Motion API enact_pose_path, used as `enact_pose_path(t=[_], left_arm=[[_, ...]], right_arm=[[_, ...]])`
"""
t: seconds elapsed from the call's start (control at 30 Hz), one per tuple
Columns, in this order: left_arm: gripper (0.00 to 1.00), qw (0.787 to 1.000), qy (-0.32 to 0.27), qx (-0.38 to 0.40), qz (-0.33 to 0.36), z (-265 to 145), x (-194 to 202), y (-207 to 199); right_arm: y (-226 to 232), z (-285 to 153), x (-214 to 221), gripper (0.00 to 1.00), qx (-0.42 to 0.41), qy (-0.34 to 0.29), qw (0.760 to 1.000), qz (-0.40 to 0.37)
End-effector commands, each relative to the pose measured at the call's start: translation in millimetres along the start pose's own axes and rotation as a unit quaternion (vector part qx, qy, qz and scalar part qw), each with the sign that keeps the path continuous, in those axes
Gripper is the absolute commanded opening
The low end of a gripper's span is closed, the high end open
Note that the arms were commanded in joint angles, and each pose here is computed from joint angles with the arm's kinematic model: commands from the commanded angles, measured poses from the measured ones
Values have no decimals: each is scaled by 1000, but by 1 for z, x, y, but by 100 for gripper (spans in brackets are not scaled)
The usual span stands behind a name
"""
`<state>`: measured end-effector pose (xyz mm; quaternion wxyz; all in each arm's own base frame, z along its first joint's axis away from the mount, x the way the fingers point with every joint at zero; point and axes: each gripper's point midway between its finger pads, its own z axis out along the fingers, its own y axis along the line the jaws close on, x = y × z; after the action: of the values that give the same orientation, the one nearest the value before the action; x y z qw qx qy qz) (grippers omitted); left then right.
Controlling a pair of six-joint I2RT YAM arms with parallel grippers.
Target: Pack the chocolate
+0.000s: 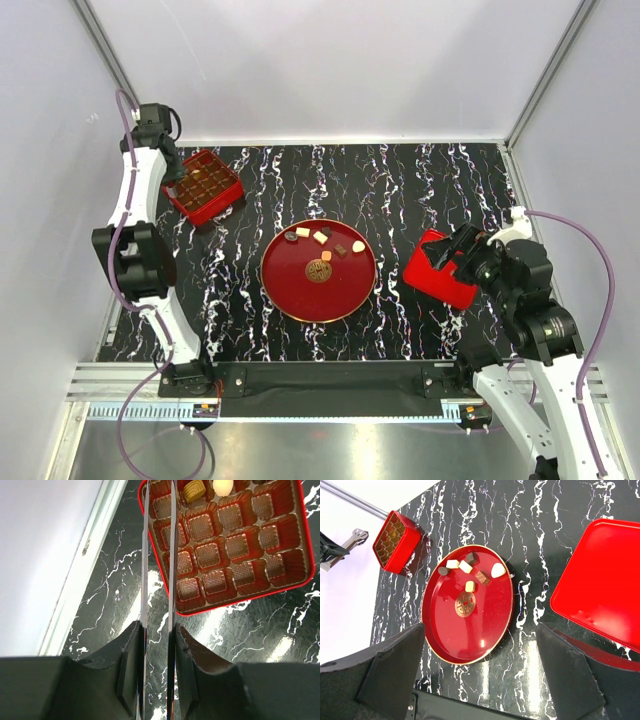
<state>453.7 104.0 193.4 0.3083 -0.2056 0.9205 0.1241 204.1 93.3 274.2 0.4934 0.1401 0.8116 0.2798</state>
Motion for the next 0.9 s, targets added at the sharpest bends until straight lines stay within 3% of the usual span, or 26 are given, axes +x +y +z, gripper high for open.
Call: enact_pose_path(t=[0.0,0.27,0.87], left_arm=[[33,999,-49,6,-12,-2,-28,-1],[33,999,-29,-16,-8,19,-15,2],[35,999,-13,-33,-4,19,4,10]], right_arm=[[5,10,-6,100,-11,-8,1000,-4],[-1,16,-6,100,1,-8,1000,-11],[-2,19,-8,100,3,-12,1000,-21]])
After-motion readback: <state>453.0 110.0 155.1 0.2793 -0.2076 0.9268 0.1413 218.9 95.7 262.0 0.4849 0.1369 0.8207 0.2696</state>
